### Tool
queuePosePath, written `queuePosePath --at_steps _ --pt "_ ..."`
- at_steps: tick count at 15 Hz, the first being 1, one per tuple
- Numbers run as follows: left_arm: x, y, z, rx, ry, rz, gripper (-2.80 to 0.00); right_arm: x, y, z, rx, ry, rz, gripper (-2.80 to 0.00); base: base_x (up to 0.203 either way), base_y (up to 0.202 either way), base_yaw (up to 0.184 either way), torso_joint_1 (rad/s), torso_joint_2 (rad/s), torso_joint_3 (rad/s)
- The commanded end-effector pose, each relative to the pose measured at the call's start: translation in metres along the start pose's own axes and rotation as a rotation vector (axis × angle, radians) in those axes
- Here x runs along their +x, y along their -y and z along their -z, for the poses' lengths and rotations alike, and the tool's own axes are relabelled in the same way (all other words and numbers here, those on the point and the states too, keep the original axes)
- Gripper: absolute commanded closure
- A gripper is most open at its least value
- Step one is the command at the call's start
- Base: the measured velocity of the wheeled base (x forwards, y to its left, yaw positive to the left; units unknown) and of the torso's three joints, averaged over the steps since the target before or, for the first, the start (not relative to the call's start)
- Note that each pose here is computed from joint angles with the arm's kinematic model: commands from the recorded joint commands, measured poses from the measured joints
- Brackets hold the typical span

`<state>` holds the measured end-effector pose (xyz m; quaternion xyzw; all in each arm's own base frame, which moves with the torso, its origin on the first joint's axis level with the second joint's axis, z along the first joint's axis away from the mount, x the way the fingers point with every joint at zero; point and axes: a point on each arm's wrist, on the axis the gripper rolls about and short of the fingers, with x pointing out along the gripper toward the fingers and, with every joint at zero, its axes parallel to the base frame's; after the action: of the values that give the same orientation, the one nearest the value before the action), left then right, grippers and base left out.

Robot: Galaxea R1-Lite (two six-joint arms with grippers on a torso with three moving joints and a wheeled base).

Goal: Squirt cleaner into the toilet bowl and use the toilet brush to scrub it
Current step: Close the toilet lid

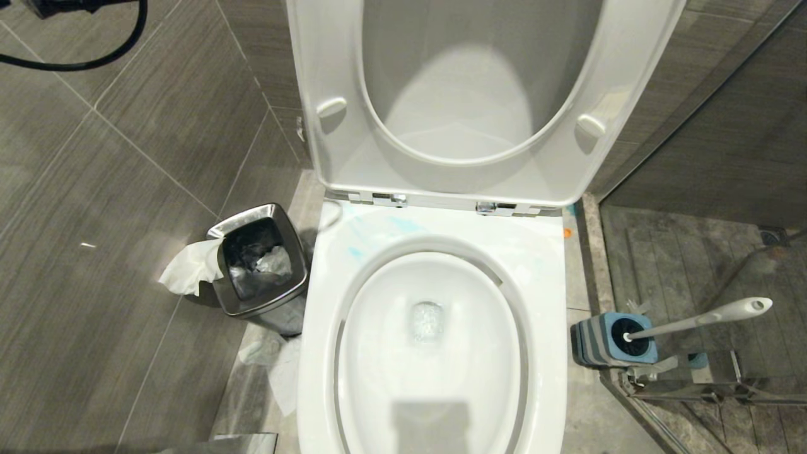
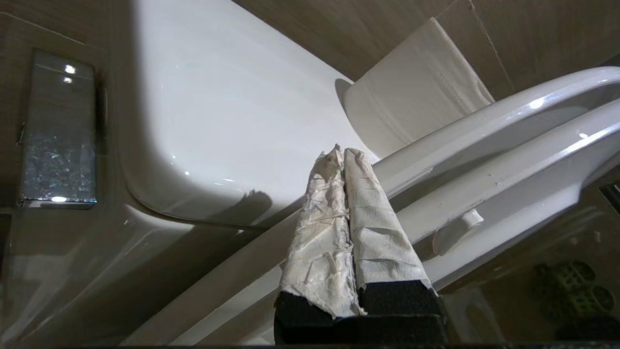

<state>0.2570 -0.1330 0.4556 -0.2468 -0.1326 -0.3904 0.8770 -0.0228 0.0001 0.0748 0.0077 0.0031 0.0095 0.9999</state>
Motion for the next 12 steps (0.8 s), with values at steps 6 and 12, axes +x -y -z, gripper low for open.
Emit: queuePosePath --at_steps 6,12 --pt "0.010 -0.004 0.016 -0.008 -0.033 -0.018 0.00 0.000 0.000 0.000 0.000 0.000 -0.001 0.00 0.000 0.000 0.000 0.000 0.00 0.000" --pt "-0.009 -0.011 0.010 -0.074 -0.288 0.157 0.00 0.000 0.000 0.000 0.000 0.000 -0.001 0.00 0.000 0.000 0.000 0.000 0.00 0.000"
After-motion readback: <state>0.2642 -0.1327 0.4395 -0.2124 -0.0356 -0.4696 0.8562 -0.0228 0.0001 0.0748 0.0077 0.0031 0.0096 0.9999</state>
